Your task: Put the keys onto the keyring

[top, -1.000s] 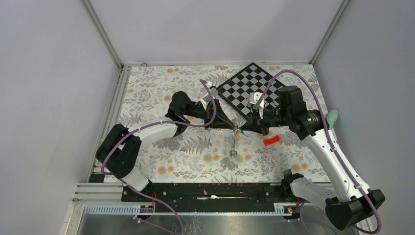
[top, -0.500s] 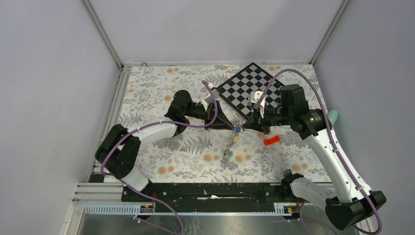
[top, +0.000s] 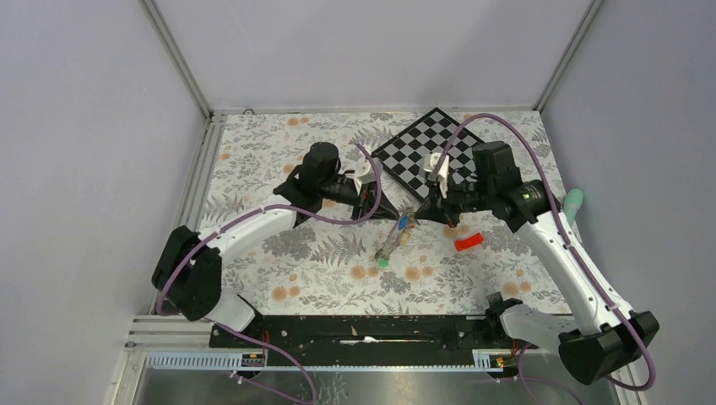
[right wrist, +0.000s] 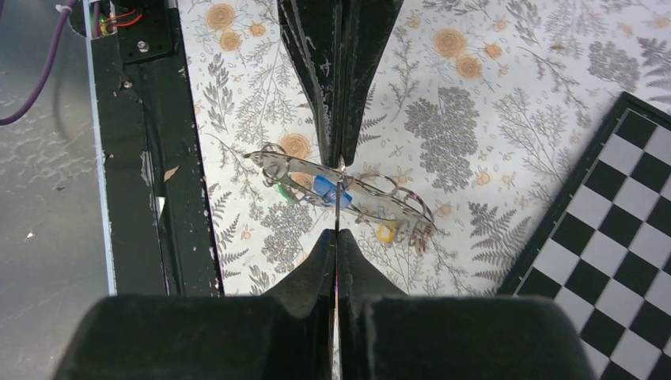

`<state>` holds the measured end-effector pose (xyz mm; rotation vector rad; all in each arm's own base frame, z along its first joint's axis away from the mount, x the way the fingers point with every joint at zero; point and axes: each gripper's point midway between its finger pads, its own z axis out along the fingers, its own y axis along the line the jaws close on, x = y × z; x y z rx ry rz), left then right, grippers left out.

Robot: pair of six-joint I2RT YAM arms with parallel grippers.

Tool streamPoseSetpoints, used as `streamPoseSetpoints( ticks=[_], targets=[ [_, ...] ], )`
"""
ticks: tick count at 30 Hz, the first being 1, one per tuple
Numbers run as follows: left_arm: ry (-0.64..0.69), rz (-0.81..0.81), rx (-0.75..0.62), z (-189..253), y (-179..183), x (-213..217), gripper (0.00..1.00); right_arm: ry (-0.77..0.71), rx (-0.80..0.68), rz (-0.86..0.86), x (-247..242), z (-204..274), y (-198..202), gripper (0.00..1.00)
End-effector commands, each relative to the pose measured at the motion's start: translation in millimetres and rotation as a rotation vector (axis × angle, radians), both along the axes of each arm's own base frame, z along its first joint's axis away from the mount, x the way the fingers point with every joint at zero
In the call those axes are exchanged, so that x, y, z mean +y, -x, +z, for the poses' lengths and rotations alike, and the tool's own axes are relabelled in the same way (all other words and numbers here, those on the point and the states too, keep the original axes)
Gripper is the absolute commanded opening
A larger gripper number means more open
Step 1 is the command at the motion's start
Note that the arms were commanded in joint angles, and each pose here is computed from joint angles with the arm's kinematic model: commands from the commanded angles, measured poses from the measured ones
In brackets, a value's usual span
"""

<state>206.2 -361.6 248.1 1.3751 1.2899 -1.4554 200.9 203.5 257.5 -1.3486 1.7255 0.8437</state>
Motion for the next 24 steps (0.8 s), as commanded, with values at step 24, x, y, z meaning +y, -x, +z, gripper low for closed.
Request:
streamPoseSetpoints(
  ticks=[24],
  targets=[
    [-0.497, 0.058, -0.247, -115, 6, 20, 0.00, 0.300, 0.043, -0.108, -52, -105, 18, 0.00]
  ],
)
